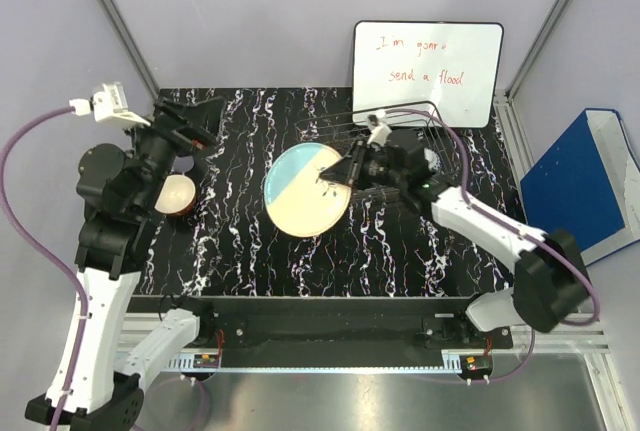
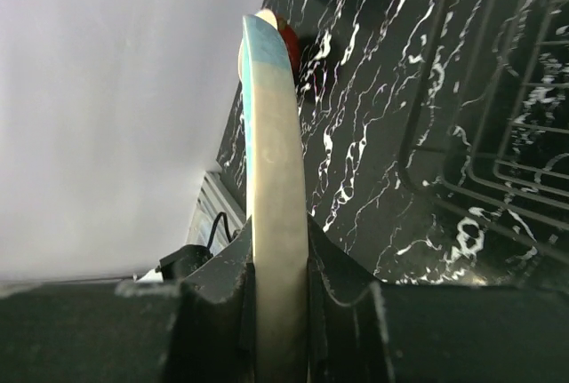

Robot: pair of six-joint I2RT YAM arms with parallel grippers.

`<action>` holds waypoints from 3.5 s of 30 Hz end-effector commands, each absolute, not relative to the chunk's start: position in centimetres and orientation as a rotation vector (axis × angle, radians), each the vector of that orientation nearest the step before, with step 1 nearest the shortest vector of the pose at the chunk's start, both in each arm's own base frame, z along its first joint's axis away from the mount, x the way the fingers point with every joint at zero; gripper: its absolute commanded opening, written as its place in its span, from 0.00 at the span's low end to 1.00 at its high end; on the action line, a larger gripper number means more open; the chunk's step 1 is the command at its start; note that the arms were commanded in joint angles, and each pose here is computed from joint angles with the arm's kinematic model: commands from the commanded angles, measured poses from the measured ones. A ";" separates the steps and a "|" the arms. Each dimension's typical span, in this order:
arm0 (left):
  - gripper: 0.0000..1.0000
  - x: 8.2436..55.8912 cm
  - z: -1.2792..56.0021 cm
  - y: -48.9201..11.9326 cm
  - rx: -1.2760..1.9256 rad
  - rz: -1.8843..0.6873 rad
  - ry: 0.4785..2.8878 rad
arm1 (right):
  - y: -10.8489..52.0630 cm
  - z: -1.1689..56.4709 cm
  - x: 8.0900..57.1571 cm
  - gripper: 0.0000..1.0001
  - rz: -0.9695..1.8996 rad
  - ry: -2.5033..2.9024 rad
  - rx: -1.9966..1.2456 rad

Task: Unload the mixed dishes from the dish rack
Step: Place the plate at the center of the board.

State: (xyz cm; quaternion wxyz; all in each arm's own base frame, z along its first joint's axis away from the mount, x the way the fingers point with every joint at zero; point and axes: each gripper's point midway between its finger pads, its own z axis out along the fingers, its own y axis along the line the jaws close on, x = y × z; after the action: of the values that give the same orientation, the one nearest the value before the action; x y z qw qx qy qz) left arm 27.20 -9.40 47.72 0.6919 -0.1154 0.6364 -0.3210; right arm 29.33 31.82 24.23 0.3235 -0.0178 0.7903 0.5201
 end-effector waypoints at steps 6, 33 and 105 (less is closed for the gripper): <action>0.99 26.2 40.8 -8.2 -0.326 -0.620 1.571 | 40.5 32.5 29.6 0.00 1.623 1.822 -0.186; 0.99 23.2 38.8 -7.0 -0.364 -0.567 1.615 | 52.4 20.5 38.6 0.00 1.617 2.095 -0.153; 0.99 25.6 33.9 -11.0 -0.315 -0.682 1.780 | 48.8 9.7 44.5 0.88 1.104 2.429 0.204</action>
State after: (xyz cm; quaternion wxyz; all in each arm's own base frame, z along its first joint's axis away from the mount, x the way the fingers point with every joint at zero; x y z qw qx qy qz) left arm 25.24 -9.98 32.86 0.5619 -0.1465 0.7695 -0.2659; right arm 42.89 50.72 5.03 0.1729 0.0347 0.8883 0.4239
